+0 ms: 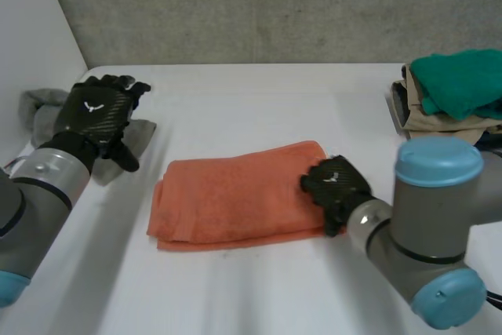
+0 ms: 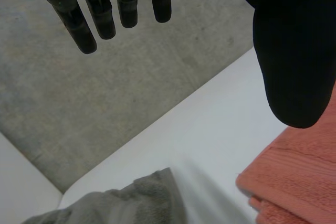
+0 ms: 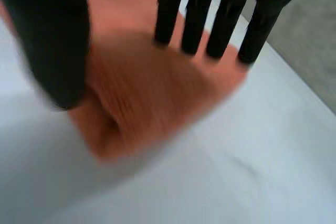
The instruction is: Fold the laundry.
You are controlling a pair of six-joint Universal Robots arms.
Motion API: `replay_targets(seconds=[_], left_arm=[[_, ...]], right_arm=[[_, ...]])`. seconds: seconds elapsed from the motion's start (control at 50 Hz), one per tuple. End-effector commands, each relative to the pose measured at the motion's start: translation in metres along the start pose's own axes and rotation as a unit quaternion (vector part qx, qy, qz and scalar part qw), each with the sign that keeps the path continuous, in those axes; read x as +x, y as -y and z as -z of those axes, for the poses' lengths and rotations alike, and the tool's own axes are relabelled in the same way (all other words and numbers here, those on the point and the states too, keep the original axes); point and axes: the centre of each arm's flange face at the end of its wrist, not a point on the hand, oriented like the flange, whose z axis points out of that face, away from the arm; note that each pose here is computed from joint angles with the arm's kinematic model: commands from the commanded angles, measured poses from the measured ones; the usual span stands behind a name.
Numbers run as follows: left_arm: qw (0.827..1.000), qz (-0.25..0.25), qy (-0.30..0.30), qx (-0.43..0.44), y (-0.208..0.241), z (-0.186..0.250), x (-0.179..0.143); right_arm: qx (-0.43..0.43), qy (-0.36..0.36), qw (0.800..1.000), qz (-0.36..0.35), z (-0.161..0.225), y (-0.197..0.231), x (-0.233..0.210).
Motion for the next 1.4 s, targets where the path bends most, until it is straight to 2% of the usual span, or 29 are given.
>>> replay_targets(seconds=[0.02, 0.1, 0.18, 0.28, 0.3, 0.38, 0.46, 0.52, 0.58, 0.6, 0.68, 0.76, 0.86, 1.0, 1.06, 1.18, 1.32, 1.4], left_arm=[[1.000, -0.001, -0.012, -0.003, -0.004, -0.001, 0.008], [1.000, -0.001, -0.010, 0.000, -0.002, -0.001, 0.007], [1.000, -0.002, -0.008, 0.006, 0.002, 0.001, 0.006], [1.000, -0.001, -0.005, 0.014, 0.009, 0.005, 0.005], [1.000, -0.001, -0.004, 0.015, 0.009, 0.007, 0.005], [1.000, 0.001, 0.002, 0.011, 0.008, 0.007, 0.002], [1.000, 0.007, 0.006, 0.009, 0.007, 0.007, 0.000], [1.000, 0.018, 0.008, 0.012, 0.008, 0.006, -0.001], [0.999, 0.039, 0.007, 0.018, 0.012, 0.005, 0.000], [0.999, 0.045, 0.007, 0.020, 0.013, 0.005, 0.001], [0.996, 0.088, 0.002, 0.032, 0.022, 0.002, 0.004], [0.990, 0.136, -0.033, 0.023, 0.024, 0.003, 0.029], [0.984, 0.158, -0.069, -0.046, 0.005, 0.012, 0.071], [0.976, 0.109, -0.045, -0.182, -0.051, 0.029, 0.108], [0.974, 0.092, -0.026, -0.204, -0.066, 0.031, 0.114], [0.973, 0.086, -0.008, -0.213, -0.075, 0.028, 0.113], [0.975, 0.079, 0.010, -0.206, -0.074, 0.022, 0.101], [0.984, 0.064, 0.011, -0.167, -0.049, 0.020, 0.092]], right_arm=[[0.036, -0.097, 0.994, 0.028, -0.014, -0.013, 0.030], [0.110, -0.143, 0.983, 0.047, -0.011, 0.021, 0.038], [0.208, -0.116, 0.968, 0.077, 0.007, 0.078, 0.011], [0.227, 0.014, 0.967, 0.111, 0.002, 0.084, -0.066], [0.234, 0.058, 0.962, 0.127, 0.004, 0.083, -0.092], [0.250, 0.160, 0.941, 0.162, 0.016, 0.074, -0.146], [0.245, 0.195, 0.936, 0.163, 0.012, 0.062, -0.161], [0.239, 0.182, 0.943, 0.144, 0.011, 0.064, -0.156], [0.218, 0.128, 0.965, 0.075, 0.006, 0.074, -0.131], [0.213, 0.089, 0.973, 0.025, 0.003, 0.082, -0.104], [0.216, 0.036, 0.973, -0.072, 0.006, 0.099, -0.048], [0.172, 0.047, 0.977, -0.114, 0.012, 0.093, -0.028], [0.109, 0.073, 0.982, -0.132, 0.001, 0.086, -0.023], [0.050, 0.132, 0.979, -0.149, -0.029, 0.074, -0.039], [0.035, 0.159, 0.974, -0.155, -0.040, 0.068, -0.046], [0.012, 0.166, 0.974, -0.153, -0.057, 0.054, -0.056], [0.003, 0.135, 0.983, -0.127, -0.064, 0.050, -0.052], [0.029, 0.110, 0.990, -0.079, -0.051, 0.069, -0.040]])
